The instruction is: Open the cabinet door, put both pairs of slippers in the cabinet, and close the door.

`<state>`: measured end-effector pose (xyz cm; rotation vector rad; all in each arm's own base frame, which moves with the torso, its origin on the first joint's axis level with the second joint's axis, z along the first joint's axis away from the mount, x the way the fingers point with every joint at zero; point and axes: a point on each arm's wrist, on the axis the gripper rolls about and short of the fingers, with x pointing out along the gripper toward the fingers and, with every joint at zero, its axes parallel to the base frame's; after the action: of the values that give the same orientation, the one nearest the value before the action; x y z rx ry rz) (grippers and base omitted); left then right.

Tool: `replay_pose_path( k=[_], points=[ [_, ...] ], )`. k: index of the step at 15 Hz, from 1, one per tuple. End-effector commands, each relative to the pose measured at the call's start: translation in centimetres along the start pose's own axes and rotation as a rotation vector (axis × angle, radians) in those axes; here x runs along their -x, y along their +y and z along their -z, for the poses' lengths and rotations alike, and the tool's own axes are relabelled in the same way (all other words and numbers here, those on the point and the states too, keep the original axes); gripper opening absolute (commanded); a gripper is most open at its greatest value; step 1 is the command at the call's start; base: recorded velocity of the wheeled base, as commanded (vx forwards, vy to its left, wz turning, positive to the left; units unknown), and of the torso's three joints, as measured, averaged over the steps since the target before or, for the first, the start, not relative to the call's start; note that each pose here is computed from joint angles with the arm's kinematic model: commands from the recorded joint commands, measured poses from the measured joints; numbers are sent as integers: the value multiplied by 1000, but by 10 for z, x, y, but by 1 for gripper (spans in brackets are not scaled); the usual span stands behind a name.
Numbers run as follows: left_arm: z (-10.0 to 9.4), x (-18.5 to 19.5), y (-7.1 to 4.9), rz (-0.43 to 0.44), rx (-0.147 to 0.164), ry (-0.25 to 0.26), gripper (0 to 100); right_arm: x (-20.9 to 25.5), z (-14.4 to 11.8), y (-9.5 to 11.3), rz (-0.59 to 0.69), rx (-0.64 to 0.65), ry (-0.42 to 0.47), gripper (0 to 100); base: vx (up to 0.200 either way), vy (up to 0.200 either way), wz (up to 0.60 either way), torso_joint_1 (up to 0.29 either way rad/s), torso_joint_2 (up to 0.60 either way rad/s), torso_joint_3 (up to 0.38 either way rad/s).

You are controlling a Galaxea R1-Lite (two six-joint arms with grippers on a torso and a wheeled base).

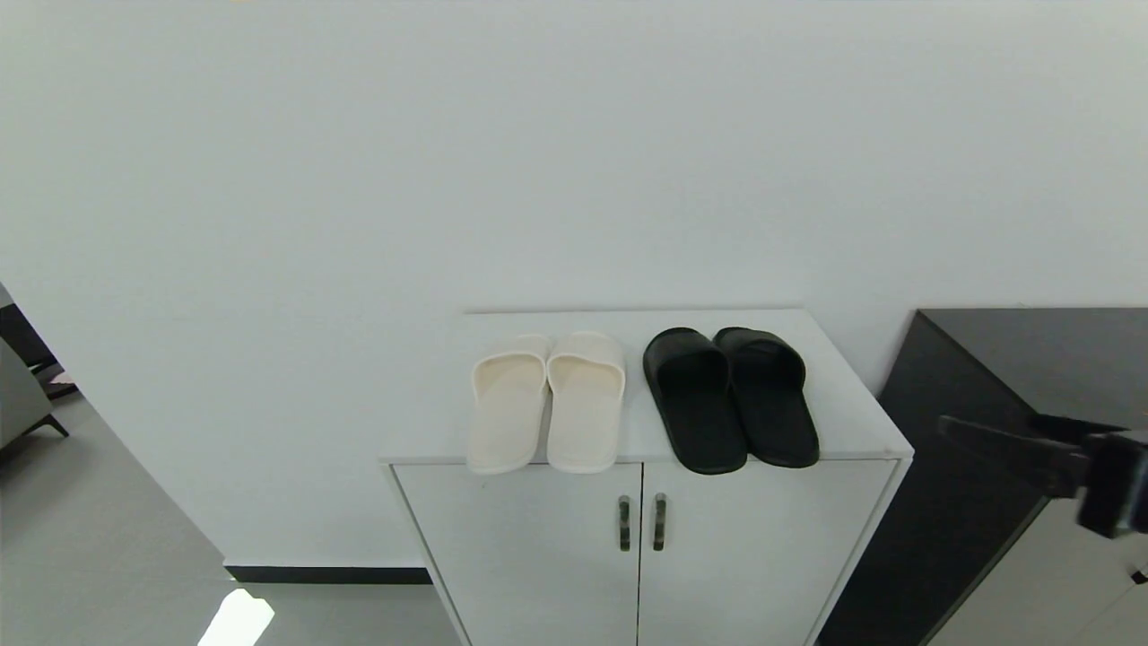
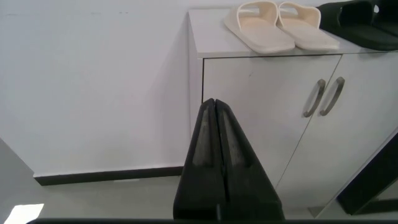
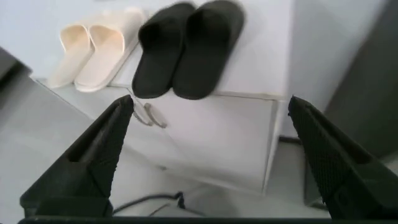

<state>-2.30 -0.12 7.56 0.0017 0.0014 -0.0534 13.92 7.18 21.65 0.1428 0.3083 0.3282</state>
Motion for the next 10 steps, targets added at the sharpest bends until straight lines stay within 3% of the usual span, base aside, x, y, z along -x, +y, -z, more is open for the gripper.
replay_pose_path(
  k=[1, 5, 10],
  points=[
    [0, 0, 0, 0, 0, 0, 0, -60, -6, 27, -10, 23, 68, 100, 0, 0, 0, 0, 0, 0],
    [0, 0, 0, -1, 0, 2, 0, -116, -2, 51, 52, 45, 38, 100, 0, 0, 0, 0, 0, 0],
    [0, 0, 0, -1, 0, 2, 0, -153, -5, 73, 100, 74, 18, 100, 0, 0, 0, 0, 0, 0]
  ],
)
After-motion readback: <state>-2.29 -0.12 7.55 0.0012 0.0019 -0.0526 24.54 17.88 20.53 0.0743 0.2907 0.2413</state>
